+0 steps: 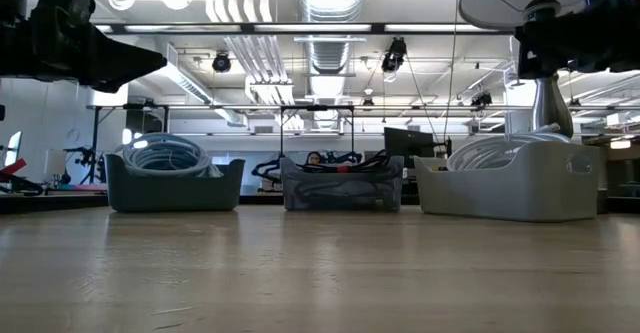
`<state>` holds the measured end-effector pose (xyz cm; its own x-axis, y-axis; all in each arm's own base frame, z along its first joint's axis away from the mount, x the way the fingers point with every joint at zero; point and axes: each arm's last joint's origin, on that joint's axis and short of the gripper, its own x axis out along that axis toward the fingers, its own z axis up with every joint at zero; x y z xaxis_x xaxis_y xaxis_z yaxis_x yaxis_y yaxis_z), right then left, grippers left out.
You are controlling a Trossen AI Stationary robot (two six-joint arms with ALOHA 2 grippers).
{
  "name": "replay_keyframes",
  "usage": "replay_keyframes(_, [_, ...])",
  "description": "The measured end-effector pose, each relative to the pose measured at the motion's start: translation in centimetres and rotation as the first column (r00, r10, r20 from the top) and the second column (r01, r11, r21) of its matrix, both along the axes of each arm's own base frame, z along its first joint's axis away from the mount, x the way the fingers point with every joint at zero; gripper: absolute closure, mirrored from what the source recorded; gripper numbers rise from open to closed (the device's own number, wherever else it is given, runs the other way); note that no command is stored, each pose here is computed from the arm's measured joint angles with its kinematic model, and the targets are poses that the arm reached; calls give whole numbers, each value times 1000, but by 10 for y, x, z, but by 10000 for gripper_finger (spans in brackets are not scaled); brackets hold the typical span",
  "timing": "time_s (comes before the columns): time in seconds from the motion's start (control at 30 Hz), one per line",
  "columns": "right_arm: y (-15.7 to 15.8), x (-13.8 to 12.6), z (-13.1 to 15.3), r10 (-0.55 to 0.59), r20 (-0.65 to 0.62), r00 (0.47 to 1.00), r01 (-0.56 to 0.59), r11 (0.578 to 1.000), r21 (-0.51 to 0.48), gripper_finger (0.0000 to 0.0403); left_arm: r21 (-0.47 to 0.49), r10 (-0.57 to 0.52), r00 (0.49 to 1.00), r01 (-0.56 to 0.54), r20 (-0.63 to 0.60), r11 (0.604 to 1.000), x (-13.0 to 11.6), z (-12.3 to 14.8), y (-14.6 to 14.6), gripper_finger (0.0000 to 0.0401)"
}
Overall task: Pick & Place USB Port
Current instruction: Return to Home Position
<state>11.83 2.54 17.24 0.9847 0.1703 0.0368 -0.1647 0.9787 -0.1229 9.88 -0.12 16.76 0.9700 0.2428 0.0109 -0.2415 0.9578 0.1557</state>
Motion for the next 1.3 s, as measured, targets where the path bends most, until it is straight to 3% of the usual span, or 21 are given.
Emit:
replay_keyframes(0.33, [-3, -13, -6, 5, -77, 997, 3, 994, 113, 360, 0, 0, 1000, 0, 0, 1000, 0, 0, 0, 286])
replay_keyframes(0.63, [-4, -24, -4, 54, -41, 998, -48, 991, 126, 360, 0, 0, 1000, 0, 0, 1000, 0, 0, 0, 286])
replay_keyframes(1.3, [-3, -20, -10, 58, -115, 992, -43, 991, 129, 360, 0, 0, 1000, 0, 1, 1000, 0, 0, 0, 286])
